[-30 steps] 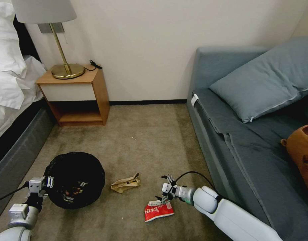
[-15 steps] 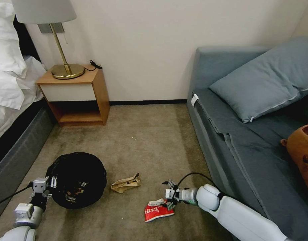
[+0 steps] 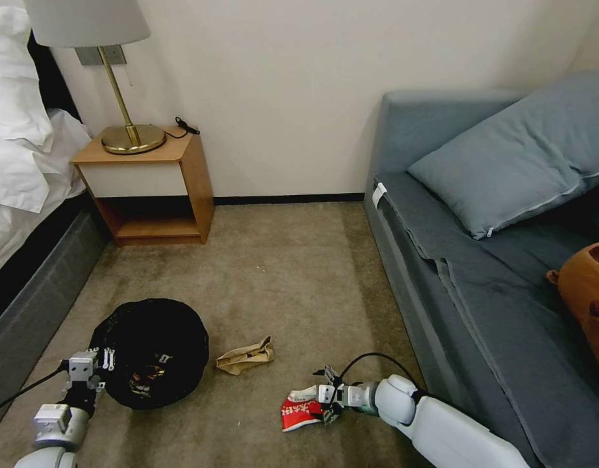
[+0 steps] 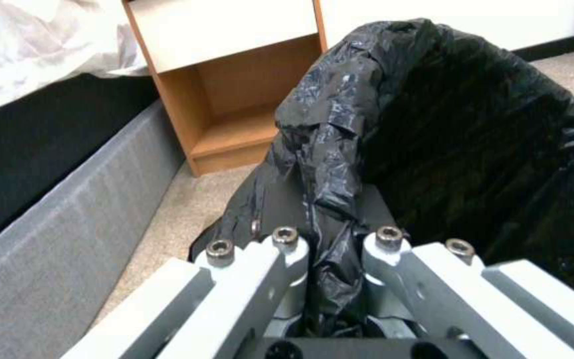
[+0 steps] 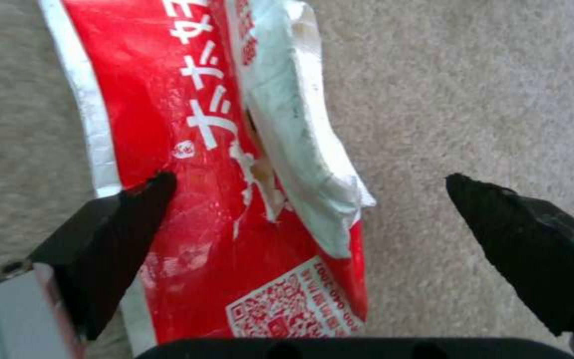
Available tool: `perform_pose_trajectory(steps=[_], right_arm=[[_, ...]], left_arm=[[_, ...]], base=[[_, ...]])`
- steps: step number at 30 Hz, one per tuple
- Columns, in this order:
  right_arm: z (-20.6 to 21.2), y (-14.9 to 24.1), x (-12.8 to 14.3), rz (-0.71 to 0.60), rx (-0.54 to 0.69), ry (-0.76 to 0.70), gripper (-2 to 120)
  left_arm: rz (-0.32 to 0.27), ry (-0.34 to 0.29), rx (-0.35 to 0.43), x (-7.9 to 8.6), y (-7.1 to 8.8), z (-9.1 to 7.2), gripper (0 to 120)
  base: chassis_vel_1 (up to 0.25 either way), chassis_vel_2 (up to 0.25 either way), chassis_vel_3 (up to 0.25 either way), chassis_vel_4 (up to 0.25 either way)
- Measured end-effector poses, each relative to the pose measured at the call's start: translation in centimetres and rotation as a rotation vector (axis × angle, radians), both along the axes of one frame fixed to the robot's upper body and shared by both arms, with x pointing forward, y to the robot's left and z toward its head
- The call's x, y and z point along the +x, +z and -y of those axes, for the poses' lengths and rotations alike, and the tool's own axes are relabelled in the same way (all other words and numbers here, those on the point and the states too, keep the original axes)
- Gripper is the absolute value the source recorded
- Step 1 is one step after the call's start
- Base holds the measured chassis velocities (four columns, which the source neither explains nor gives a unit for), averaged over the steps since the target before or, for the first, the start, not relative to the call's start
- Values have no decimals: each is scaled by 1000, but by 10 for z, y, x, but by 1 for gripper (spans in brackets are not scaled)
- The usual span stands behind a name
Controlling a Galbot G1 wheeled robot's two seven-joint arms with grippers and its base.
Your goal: Pick up the trash bin, then pick up the garbage on the floor and place it into the trash bin.
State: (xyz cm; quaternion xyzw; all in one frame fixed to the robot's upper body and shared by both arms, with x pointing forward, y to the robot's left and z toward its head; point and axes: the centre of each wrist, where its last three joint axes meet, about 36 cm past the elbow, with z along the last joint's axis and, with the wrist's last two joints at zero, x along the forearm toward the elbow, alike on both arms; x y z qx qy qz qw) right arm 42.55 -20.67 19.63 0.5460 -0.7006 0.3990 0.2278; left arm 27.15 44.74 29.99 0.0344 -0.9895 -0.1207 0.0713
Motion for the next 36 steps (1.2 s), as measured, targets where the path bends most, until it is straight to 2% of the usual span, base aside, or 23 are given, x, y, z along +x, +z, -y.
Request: perform_pose_trajectory(steps=[3, 4, 7, 9, 13, 15, 19, 21, 24, 25, 27, 28, 30, 31, 32, 34, 36], right_arm=[[2, -2, 8, 5, -10, -11, 99], [3, -3, 12, 7, -14, -17, 95], [3, -4, 15, 8, -16, -21, 92], [4, -6, 17, 7, -19, -19, 83], [3, -5, 19, 10, -18, -17, 76], [2, -2, 26, 18, -16, -18, 67], [2, 0, 30, 24, -14, -22, 58], [4, 0, 31, 26, -12, -23, 46], [4, 0, 31, 26, -12, -23, 44], [5, 1, 31, 26, -11, -23, 36], [5, 1, 31, 25, -10, -22, 33], [6, 1, 32, 24, -8, -22, 24], [6, 1, 32, 24, -7, -22, 24], [7, 2, 33, 24, -3, -24, 10], [7, 2, 33, 24, -3, -24, 10], [7, 6, 36, 28, 6, -25, 1], [7, 9, 40, 34, 11, -27, 0]], left_arm=[[-2, 0, 1, 0, -1, -2, 4], [-2, 0, 2, 0, -1, -3, 4], [-1, -1, 1, 1, -1, -3, 4], [0, -5, -1, 3, -2, -2, 4], [1, -7, -1, 4, -2, -1, 4], [0, -8, -2, 4, -2, -2, 4], [-1, -8, -1, 4, -2, -2, 4], [0, -9, 0, 4, -2, -3, 4], [0, -9, 0, 4, -3, -3, 4], [0, -9, 0, 4, -2, -4, 4], [0, -8, 0, 4, -2, -4, 4], [0, -8, 0, 3, -2, -4, 4], [0, -8, 0, 3, -2, -4, 4], [-1, -8, 0, 3, -2, -5, 4], [-1, -8, 0, 3, -2, -5, 4], [0, -9, 0, 3, -2, -5, 4], [1, -10, 0, 3, -2, -4, 4]], base=[[0, 0, 0, 0], [0, 0, 0, 0], [0, 0, 0, 0], [0, 0, 0, 0], [0, 0, 0, 0], [0, 0, 0, 0], [0, 0, 0, 0], [0, 0, 0, 0], [0, 0, 0, 0], [0, 0, 0, 0], [0, 0, 0, 0], [0, 0, 0, 0], [0, 0, 0, 0], [0, 0, 0, 0], [0, 0, 0, 0], [0, 0, 0, 0], [0, 0, 0, 0]])
